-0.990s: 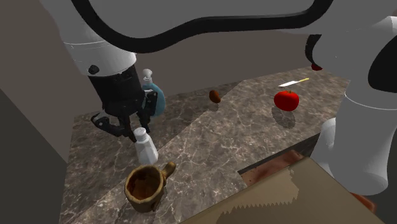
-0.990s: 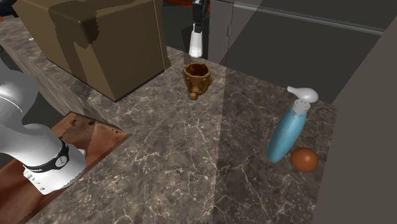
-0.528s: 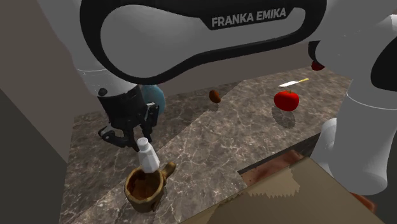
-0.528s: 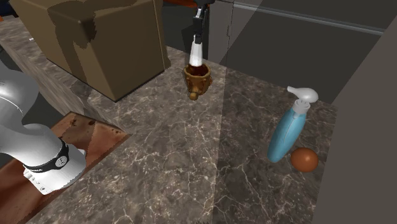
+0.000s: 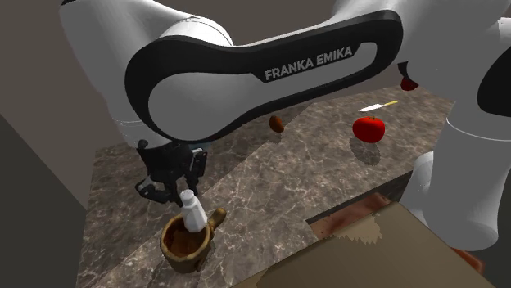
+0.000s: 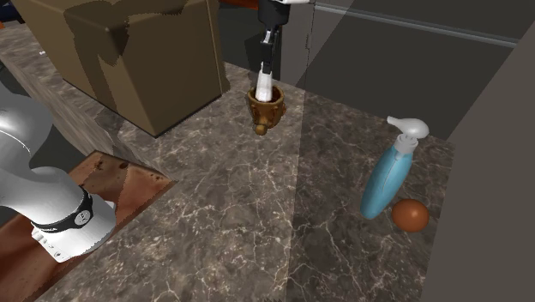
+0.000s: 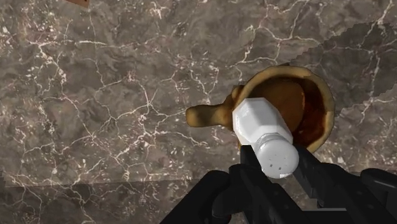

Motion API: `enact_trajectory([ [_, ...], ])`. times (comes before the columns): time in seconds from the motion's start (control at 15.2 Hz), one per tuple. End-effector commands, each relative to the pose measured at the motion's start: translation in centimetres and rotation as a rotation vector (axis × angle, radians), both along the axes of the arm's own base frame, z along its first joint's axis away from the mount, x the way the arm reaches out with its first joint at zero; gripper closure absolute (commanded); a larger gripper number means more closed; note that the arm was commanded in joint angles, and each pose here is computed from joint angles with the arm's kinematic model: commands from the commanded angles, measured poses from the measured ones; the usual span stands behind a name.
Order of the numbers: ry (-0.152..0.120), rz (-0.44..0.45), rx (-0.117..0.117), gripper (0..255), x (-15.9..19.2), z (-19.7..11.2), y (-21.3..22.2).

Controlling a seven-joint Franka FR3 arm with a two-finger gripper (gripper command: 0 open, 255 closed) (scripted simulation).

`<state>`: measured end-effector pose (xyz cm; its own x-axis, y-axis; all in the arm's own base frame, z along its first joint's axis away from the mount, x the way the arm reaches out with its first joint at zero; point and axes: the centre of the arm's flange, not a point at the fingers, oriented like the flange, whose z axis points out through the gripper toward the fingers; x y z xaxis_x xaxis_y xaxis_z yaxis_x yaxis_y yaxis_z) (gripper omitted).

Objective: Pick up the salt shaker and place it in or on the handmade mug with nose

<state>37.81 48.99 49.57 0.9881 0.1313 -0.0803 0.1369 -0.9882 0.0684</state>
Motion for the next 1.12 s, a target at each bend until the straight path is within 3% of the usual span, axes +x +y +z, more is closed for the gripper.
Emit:
enact_trajectory([
  [0.0,0.000,0.000,0.000,255,0.0,-0.5,0.0],
  [0.46,0.000,0.000,0.000,255,0.0,-0.5,0.0],
  [0.53,0.000,0.000,0.000,0,0.0,-0.4,0.1],
  [0.86,0.000,0.000,0.000,0,0.0,-0.5,0.0],
  [1.06,0.000,0.000,0.000,0,0.3,3.5,0.3],
])
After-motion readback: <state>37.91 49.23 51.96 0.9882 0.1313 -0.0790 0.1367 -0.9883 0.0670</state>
